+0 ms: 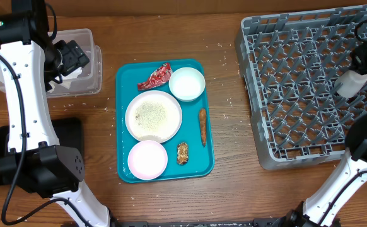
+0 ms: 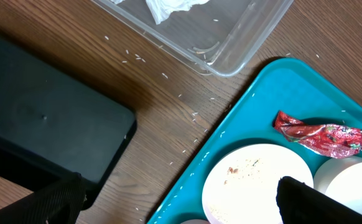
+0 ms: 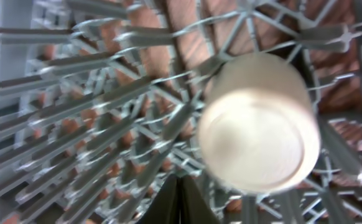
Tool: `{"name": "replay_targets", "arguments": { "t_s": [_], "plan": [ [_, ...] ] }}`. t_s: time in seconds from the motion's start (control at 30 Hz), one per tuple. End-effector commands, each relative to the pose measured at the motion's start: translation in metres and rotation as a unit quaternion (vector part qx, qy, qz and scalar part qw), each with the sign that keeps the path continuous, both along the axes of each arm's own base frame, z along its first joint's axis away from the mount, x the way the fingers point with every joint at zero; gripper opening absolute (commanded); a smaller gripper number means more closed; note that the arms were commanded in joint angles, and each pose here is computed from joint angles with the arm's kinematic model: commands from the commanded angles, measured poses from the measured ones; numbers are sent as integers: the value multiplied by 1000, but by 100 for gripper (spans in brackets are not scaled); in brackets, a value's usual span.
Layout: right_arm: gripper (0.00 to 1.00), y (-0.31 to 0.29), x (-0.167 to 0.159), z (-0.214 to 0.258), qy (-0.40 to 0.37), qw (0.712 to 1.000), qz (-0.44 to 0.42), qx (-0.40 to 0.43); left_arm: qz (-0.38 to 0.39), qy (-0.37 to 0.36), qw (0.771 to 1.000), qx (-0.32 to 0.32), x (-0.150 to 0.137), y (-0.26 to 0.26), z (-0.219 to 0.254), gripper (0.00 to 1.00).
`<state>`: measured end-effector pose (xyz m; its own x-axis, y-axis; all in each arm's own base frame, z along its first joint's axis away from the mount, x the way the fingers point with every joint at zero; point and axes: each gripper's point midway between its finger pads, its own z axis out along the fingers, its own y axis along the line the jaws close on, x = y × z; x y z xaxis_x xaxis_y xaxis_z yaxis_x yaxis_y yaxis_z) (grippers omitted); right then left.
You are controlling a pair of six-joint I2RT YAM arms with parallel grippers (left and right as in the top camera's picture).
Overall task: Sort waste into correct bins and load items into the dishwasher
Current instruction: 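Open the right gripper and lift away from the cup, then move the right gripper over the small white bowl at the tray's top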
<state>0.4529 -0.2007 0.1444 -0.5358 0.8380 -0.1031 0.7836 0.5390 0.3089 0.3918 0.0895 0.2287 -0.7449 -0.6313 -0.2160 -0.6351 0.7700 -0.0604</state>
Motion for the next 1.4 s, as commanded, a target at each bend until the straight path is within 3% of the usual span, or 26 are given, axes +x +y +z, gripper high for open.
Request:
{"name": "replay_targets", "arguments": {
  "t_s": [0.0, 0.1, 0.13, 0.17, 0.2, 0.33, 0.43, 0.57, 0.7, 0.8, 0.9, 1.13, 1.37],
  "plan": [
    [8, 39, 13, 104, -150, 986, 67, 25, -8, -2, 1000, 9, 0, 2, 3, 100],
    [20, 104, 20, 156, -262, 939, 190, 118, -8, -3, 1000, 9, 0, 2, 3, 100],
    [35, 129, 19, 173, -294, 915, 232, 151, -8, -2, 1000, 9, 0, 2, 3, 100],
    [60, 147, 18, 182, -310, 898, 259, 173, -8, -3, 1000, 9, 0, 2, 3, 100],
    [70, 167, 16, 188, -316, 885, 283, 193, -8, -3, 1000, 9, 0, 2, 3, 100],
    [78, 239, 13, 174, -274, 874, 344, 206, -9, -3, 1000, 8, 0, 1, 3, 100],
    [84, 306, 10, 145, -216, 875, 408, 145, -9, -3, 1000, 8, 0, 1, 3, 100],
    [87, 368, 3, 110, -159, 868, 471, 21, -9, -3, 1000, 8, 0, 1, 3, 100],
    [88, 426, -3, 83, -135, 840, 517, -92, -9, -3, 1000, 8, 0, 1, 3, 100],
    [88, 461, -9, 62, -123, 824, 535, -142, -9, -3, 1000, 8, 0, 1, 3, 100],
    [86, 482, -8, 35, -106, 829, 517, -184, -9, -3, 1000, 8, 0, 1, 3, 100],
    [72, 513, -2, -22, -86, 834, 523, -155, -9, -3, 1000, 8, 0, 2, 3, 100],
    [58, 524, 0, -41, -82, 846, 509, -133, -9, -3, 1000, 8, 0, 1, 3, 100]
  ]
}}
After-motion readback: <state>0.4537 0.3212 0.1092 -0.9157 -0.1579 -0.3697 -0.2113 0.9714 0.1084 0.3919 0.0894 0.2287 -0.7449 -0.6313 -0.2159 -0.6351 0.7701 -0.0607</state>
